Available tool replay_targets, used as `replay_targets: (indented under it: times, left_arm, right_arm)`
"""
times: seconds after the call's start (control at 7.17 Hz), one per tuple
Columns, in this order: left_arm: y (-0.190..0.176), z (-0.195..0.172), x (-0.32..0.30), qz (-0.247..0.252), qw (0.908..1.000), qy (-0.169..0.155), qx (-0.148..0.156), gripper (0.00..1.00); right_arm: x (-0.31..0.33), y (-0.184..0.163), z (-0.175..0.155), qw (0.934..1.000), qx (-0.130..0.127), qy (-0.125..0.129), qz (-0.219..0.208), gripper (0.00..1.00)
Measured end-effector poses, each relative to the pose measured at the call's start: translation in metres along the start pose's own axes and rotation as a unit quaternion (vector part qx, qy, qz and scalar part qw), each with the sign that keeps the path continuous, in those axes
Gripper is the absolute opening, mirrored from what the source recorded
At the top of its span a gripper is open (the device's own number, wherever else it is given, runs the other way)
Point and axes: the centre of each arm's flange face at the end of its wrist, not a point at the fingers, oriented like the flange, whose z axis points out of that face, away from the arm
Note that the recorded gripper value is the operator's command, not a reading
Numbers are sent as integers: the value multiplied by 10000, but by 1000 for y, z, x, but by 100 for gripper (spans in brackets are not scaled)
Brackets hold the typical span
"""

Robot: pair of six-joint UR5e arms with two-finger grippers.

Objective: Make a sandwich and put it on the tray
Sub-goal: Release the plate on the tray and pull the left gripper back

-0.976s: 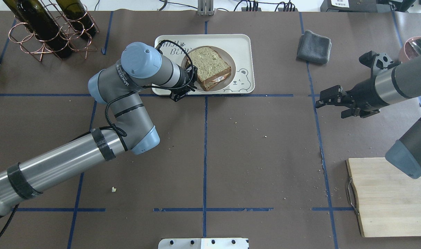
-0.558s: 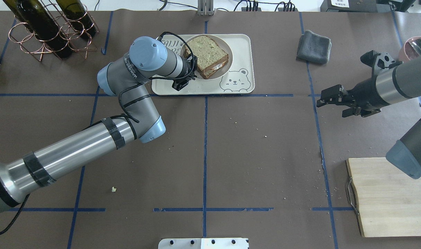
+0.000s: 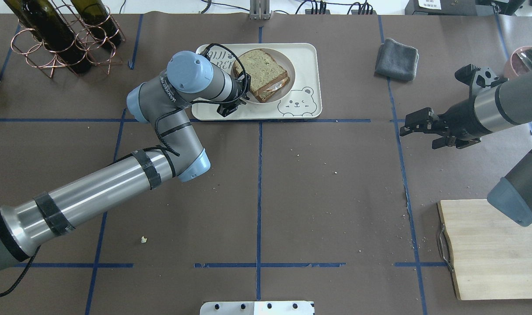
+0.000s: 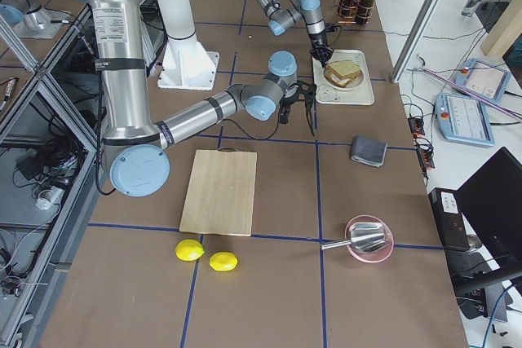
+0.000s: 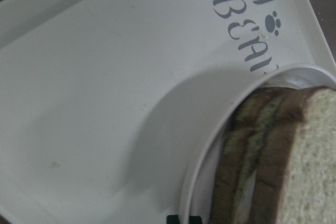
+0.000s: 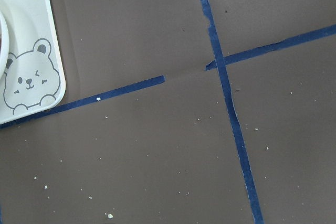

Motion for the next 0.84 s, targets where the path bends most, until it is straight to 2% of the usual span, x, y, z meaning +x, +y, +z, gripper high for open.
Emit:
replay_targets:
  times: [0.14, 0.42, 0.56, 0.7, 0.84]
  left_arm:
    - [-3, -10, -6, 92, 9999, 56, -37, 46]
    - [-17, -65, -55, 474, 9985, 11, -287, 46]
    - [-31, -108, -89, 1070, 9936, -30, -350, 47]
    - [-50, -153, -136, 1878, 9816, -60, -351, 49]
    - [-81, -197, -190, 2749, 9607, -202, -321, 55]
  right_arm:
    - [0, 0, 0, 10000, -1, 1, 1, 100]
    - [4, -11, -13, 9999, 91, -40, 75, 100]
    - [22, -35, -43, 9995, 233, -93, 188, 100]
    - [51, -62, -77, 9992, 344, -94, 190, 100]
    - [88, -86, -109, 9991, 421, 28, 36, 100]
